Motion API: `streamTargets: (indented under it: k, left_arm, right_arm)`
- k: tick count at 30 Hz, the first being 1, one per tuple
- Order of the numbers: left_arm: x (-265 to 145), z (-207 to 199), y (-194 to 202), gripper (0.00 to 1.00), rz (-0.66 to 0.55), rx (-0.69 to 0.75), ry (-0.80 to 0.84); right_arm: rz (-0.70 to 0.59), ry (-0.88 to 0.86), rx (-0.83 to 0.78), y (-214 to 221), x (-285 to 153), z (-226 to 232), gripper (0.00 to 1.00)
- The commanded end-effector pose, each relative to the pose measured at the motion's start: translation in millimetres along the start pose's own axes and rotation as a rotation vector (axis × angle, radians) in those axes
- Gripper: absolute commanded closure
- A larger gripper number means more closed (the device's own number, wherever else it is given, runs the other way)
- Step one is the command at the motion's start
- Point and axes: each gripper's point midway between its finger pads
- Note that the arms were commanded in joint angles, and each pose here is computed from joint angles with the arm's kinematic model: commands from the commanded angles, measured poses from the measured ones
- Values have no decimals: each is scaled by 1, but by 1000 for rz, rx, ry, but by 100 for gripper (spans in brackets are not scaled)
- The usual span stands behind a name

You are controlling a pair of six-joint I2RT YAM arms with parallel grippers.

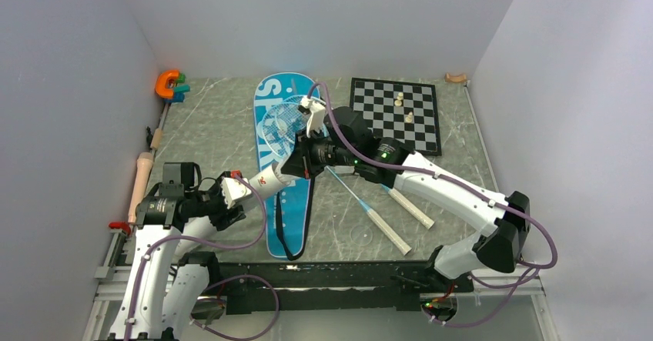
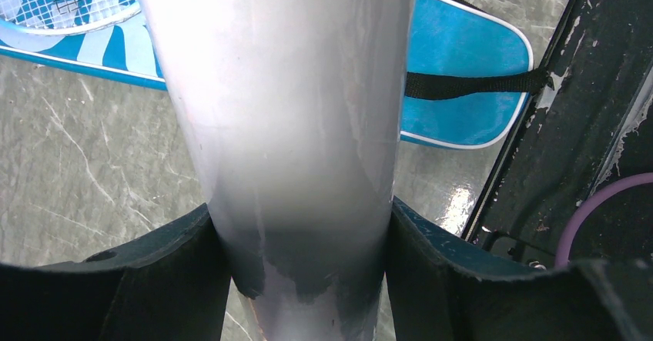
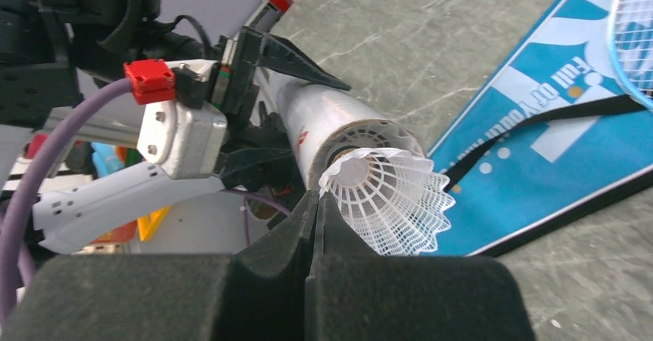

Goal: Pack up the badminton gear

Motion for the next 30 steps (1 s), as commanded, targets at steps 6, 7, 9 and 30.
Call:
streamTargets:
  k: [6,7,9,30]
  left_arm:
    - [-1,-1,-15,53,-63,33,12]
    - [-2,-1,-16,53,-65,34,12]
    - [-2,-2,-17,53,-67,35,10]
    - [-8,-1,-29,53,-90,40,10]
  right_arm:
    - [-79,-173,38,-15,-3,31,68]
    - [-81,-169,43,-15,-5,28,61]
    - [-88,-177,64,-17,-11,22,57]
    - [-60,54,74,2,-10,-46,18]
Point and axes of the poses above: each gripper's point midway between its finger pads, its own x axis out along the fingers, its own z axis along the line the jaws close on, y = z × x, and after that the axes turned 5 degrees about -x, right-handed
